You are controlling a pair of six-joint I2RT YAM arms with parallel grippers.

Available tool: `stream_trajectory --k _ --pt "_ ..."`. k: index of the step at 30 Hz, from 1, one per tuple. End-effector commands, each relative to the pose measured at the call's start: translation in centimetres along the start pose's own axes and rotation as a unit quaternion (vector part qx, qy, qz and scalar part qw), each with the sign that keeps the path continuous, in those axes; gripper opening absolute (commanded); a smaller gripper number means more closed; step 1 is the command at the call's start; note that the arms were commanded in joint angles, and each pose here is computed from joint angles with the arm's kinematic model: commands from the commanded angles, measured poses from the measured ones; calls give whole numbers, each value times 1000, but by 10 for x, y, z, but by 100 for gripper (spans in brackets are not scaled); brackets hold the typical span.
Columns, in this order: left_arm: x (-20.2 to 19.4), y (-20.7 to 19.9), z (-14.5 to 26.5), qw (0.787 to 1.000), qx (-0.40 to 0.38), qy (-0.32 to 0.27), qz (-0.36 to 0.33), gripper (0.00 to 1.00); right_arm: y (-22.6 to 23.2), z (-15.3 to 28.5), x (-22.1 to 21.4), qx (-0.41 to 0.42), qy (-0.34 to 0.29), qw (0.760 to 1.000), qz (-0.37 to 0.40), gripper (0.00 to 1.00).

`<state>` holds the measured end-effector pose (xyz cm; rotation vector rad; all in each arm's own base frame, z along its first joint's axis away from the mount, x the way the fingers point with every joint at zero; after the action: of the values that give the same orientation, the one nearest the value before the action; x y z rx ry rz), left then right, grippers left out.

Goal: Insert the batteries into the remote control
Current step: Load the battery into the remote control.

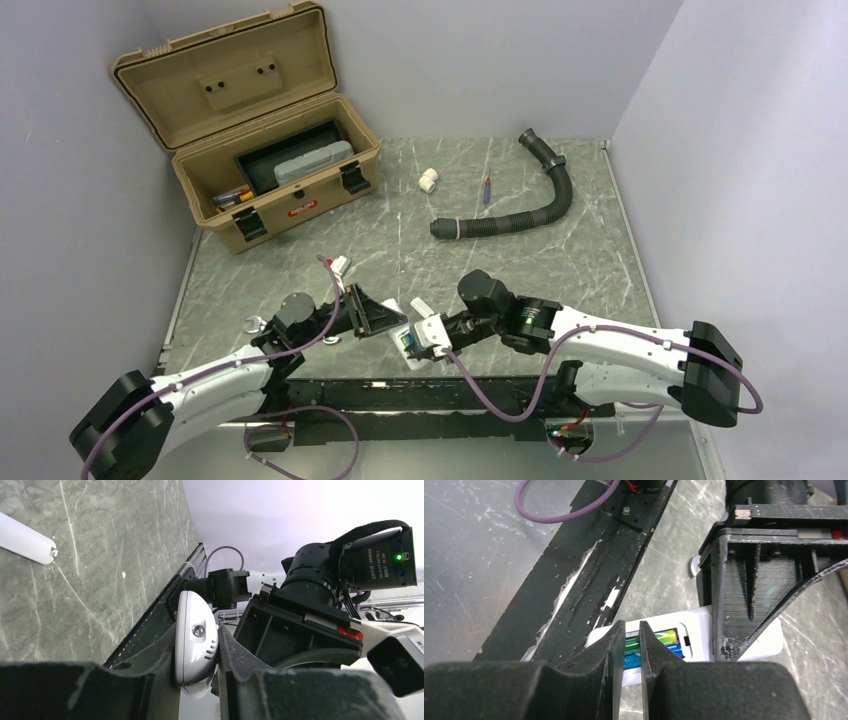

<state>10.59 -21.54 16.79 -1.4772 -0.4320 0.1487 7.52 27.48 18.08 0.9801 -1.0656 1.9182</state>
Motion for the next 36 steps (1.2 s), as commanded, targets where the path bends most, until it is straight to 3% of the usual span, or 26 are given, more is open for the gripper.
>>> stream_trajectory --k 1,14,25,36 --pt "0 -33 2 997 -70 12 -19 0 -11 1 -3 -27 3 1000 -13 19" --pt "1 -35 4 997 -71 4 -24 0 -6 0 -10 -16 -19 998 -57 19" --pt "1 -32 2 997 -71 4 -20 0 -16 -4 2 -17 -50 998 -45 21" --pt "0 -28 1 998 -65 6 -19 0 -27 8 41 -39 -112 993 -4 27"
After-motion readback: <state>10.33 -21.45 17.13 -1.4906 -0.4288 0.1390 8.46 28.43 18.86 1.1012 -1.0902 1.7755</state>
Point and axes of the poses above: each gripper's point midway between its finger pads, its own z axis back along the fingers, its own y axis along the line the jaws close on, x = y × z, the point moved 6 cm from there along z, back along the fingers, and after that the axes turned 5 degrees about z, right-handed, at the moved point
